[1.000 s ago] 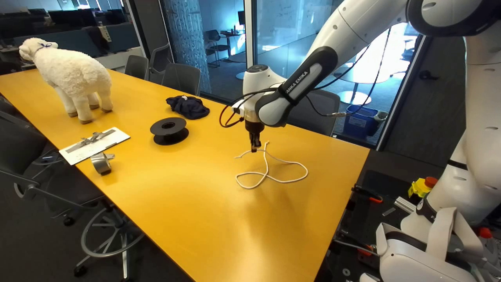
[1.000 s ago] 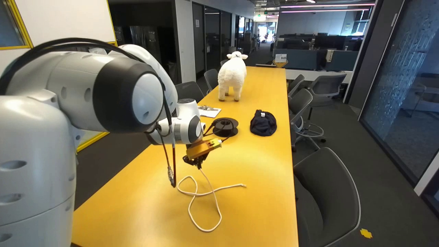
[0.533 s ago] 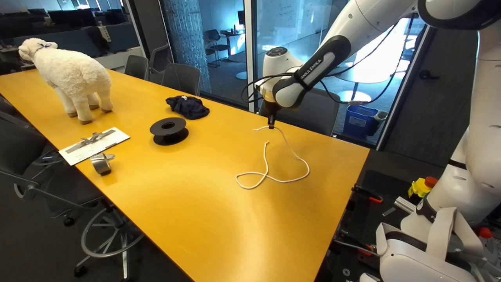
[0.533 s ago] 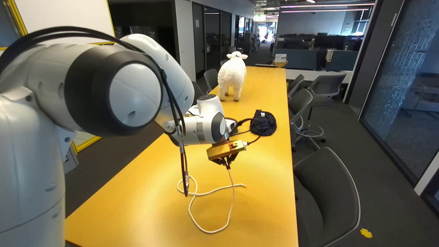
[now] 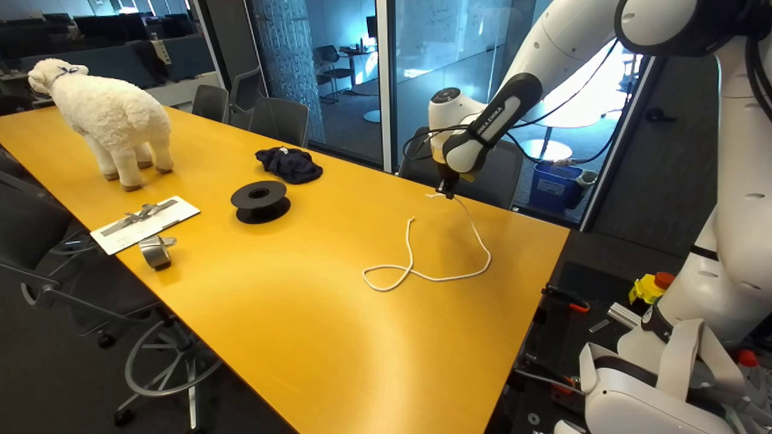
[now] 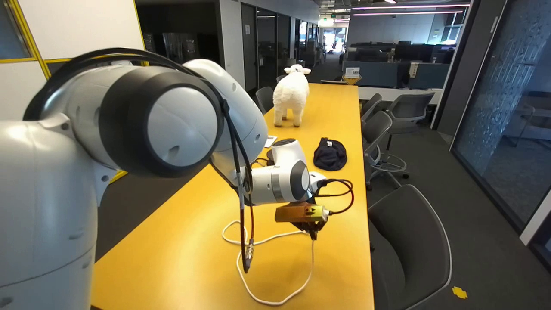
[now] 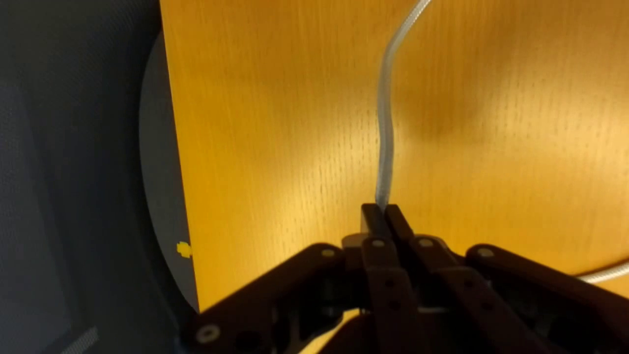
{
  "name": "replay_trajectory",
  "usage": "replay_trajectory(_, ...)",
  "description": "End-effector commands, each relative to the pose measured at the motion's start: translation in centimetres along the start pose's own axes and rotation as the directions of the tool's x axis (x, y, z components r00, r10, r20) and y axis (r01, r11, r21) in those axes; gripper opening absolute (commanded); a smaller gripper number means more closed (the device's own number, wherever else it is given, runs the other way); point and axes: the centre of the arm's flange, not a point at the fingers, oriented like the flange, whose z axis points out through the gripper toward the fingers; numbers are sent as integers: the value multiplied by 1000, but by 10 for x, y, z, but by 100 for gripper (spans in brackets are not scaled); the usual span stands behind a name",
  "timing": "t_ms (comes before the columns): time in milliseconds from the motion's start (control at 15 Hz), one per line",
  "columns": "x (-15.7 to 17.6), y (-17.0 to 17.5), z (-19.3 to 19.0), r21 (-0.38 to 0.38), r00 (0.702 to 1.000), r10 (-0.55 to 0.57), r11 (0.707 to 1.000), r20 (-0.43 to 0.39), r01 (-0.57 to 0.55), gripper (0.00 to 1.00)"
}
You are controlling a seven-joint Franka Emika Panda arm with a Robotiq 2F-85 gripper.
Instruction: Unfold the rope on the table
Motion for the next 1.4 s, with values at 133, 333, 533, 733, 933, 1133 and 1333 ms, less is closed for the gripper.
replay_trajectory(133,10,1,36,-29,989,134,991,59,-132,1)
replay_trajectory(333,14,-2,49,-28,985,156,988,76,-154,1)
replay_trajectory(533,17,-3,57,-14,979,184,983,92,-183,29)
replay_trajectory(733,19,-8,55,20,975,198,979,103,-201,50)
replay_trajectory(933,21,-25,40,70,968,213,972,130,-223,73)
replay_trajectory(1133,22,-56,29,126,966,211,965,152,-231,95)
replay_trajectory(1333,30,-83,23,170,952,256,944,168,-283,100)
